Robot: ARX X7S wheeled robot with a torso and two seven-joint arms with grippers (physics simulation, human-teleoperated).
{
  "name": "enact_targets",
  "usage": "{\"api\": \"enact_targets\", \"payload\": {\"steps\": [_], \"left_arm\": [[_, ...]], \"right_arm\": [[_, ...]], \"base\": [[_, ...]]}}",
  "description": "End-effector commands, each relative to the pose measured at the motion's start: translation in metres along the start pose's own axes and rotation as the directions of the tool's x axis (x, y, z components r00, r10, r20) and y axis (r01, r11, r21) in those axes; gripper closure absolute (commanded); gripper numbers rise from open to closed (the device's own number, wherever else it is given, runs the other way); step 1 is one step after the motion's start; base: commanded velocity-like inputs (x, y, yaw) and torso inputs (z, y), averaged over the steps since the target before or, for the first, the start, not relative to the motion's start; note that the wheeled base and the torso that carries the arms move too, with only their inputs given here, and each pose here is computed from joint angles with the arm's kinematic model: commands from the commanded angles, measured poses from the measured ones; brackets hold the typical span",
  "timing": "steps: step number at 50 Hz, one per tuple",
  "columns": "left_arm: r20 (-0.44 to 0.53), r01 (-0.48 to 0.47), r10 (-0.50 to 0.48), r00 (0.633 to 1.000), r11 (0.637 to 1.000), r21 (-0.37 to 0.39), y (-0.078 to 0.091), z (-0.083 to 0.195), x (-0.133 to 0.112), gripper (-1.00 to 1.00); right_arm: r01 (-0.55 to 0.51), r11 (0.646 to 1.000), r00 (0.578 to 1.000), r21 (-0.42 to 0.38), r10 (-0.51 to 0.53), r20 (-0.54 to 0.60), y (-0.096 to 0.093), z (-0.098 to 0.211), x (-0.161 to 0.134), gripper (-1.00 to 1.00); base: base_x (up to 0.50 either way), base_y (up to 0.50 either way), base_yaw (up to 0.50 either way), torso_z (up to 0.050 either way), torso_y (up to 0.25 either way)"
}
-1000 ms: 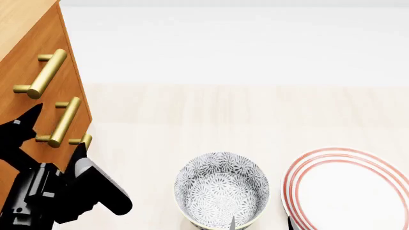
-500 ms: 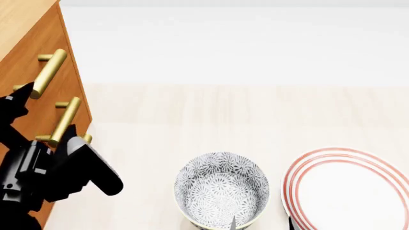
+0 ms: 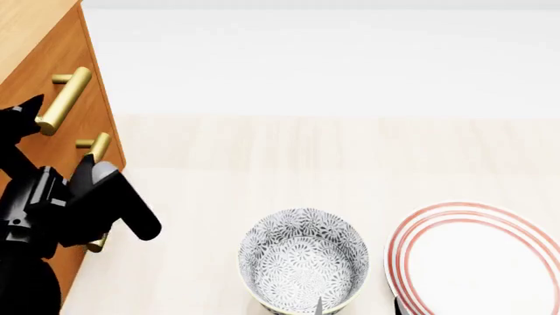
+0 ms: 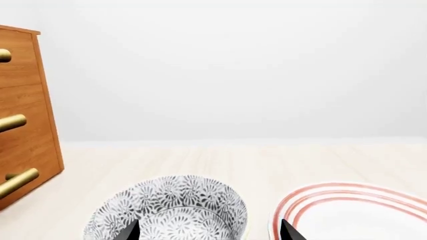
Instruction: Open the top drawer of the cabinet.
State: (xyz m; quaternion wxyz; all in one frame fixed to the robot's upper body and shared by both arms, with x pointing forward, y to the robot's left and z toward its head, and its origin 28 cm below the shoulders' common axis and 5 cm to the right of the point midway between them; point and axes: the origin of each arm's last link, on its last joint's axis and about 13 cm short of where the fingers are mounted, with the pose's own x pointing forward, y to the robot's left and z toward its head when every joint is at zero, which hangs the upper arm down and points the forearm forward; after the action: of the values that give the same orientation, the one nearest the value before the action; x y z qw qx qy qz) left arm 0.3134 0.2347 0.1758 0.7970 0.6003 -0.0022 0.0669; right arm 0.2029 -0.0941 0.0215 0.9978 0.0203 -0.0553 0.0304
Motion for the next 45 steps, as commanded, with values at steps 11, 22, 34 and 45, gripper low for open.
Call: {"api": "enact_targets", "payload": {"steps": [11, 22, 34, 45], "left_arm": [[-0.052, 0.024, -0.021, 0.998, 0.999, 0.047, 0.008, -0.002, 0.017, -1.0], [-0.053, 0.035, -0.032, 0.998, 0.997, 0.072, 0.006, -0.005, 0.022, -1.0], [-0.067, 0.051, -0.049, 0.997, 0.998, 0.028, 0.004, -0.01, 0.031, -1.0], [-0.093, 0.053, -0.05, 0.994, 0.998, 0.023, -0.001, -0.016, 0.039, -1.0]], "right_arm": [[-0.003, 1.0, 1.0, 0.005, 0.003, 0.008, 0.001, 0.0, 0.001, -1.0], [-0.004, 1.0, 1.0, 0.005, 0.004, 0.006, 0.001, 0.0, 0.001, -1.0], [-0.006, 1.0, 1.0, 0.009, 0.006, -0.003, 0.001, -0.001, 0.001, -1.0], [-0.008, 1.0, 1.0, 0.011, 0.008, -0.006, 0.001, -0.003, 0.001, -1.0]], "base": [[0.0, 0.0, 0.0, 0.0, 0.0], [0.0, 0.0, 0.0, 0.0, 0.0], [0.0, 0.0, 0.0, 0.0, 0.0], [0.0, 0.0, 0.0, 0.0, 0.0]]}}
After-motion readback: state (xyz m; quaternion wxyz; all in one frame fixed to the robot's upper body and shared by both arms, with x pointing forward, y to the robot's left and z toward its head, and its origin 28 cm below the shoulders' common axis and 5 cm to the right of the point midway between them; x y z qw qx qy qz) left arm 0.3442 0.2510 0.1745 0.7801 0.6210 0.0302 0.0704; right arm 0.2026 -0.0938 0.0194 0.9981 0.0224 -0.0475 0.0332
